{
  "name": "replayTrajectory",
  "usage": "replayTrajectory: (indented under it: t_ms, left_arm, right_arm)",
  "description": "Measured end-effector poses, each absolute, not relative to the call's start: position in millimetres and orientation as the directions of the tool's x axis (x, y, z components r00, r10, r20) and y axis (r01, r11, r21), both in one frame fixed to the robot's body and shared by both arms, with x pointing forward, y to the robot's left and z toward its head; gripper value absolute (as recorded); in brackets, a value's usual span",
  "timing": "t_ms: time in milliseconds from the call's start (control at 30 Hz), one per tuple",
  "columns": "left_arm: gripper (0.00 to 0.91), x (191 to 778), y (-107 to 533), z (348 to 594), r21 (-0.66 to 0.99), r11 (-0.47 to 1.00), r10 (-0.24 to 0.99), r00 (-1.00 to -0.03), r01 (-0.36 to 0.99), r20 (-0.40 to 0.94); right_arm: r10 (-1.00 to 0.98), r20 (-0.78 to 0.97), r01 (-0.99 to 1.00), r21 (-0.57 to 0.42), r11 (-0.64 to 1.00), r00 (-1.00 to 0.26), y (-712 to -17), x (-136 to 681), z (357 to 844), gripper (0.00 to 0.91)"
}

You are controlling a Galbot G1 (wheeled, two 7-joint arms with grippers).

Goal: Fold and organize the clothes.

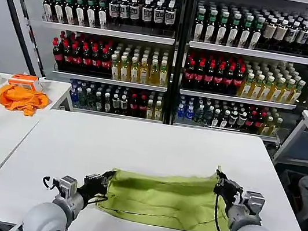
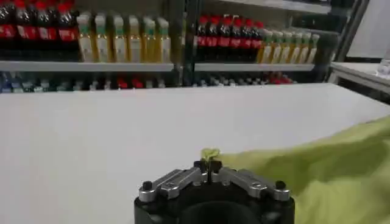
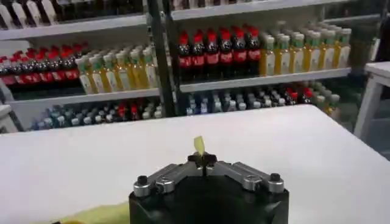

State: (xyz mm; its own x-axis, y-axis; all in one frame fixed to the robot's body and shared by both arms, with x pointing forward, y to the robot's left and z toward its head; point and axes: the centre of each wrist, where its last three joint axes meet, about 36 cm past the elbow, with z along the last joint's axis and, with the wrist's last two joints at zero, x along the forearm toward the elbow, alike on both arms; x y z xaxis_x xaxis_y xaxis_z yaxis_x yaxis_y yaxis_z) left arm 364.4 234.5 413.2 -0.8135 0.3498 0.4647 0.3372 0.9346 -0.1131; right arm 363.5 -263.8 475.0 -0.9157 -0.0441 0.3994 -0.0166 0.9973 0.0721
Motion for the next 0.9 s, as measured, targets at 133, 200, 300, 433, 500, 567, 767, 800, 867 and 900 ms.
replayTrajectory:
  t_ms: [133,200,300,433,500,567,767,800,867,900]
  left_arm:
    - [0.020,359.5,232.8,406.4,-0.102,0.936,0.342,-0.808,0.336,0.480]
    - [0.020,358.2,232.6,404.0,-0.091,0.938,0.335,-0.808,0.335,0.485]
    - [0.131,355.8,233.4,400.1,-0.073,0.940,0.325,-0.807,0.334,0.493]
    - [0.907,352.2,232.6,397.7,-0.054,0.940,0.318,-0.808,0.337,0.496]
    - [0.907,350.2,231.3,397.5,-0.048,0.940,0.316,-0.810,0.337,0.493]
    - [0.907,348.1,229.7,398.3,-0.047,0.941,0.315,-0.815,0.336,0.487]
    - [0.907,343.2,226.1,401.7,-0.046,0.947,0.301,-0.834,0.317,0.461]
    - [0.907,342.3,225.6,402.3,-0.045,0.949,0.296,-0.839,0.311,0.456]
    - [0.907,340.3,224.5,403.9,-0.047,0.952,0.290,-0.849,0.301,0.442]
    - [0.907,339.2,223.8,404.4,-0.049,0.953,0.289,-0.853,0.298,0.436]
  right_arm:
    - [-0.040,0.420,-0.012,0.068,0.998,-0.907,-261.0,363.1,465.3,0.000]
    - [-0.039,0.429,-0.011,0.067,0.998,-0.903,-259.2,363.7,460.6,0.000]
    - [-0.038,0.441,-0.012,0.063,0.998,-0.897,-257.1,365.2,453.5,0.091]
    - [-0.031,0.454,-0.005,0.058,0.998,-0.891,-256.5,366.2,445.2,0.907]
    - [-0.028,0.457,-0.003,0.054,0.999,-0.889,-256.2,365.3,442.8,0.907]
    - [-0.022,0.457,0.001,0.049,0.999,-0.889,-256.0,364.0,441.1,0.907]
    - [-0.003,0.441,0.008,0.024,1.000,-0.897,-257.1,359.7,438.8,0.907]
    - [0.000,0.438,0.010,0.021,1.000,-0.899,-257.2,358.9,439.1,0.907]
    - [0.006,0.432,0.013,0.014,1.000,-0.902,-257.8,357.1,439.8,0.907]
    - [0.008,0.431,0.014,0.011,1.000,-0.903,-258.0,356.4,440.1,0.907]
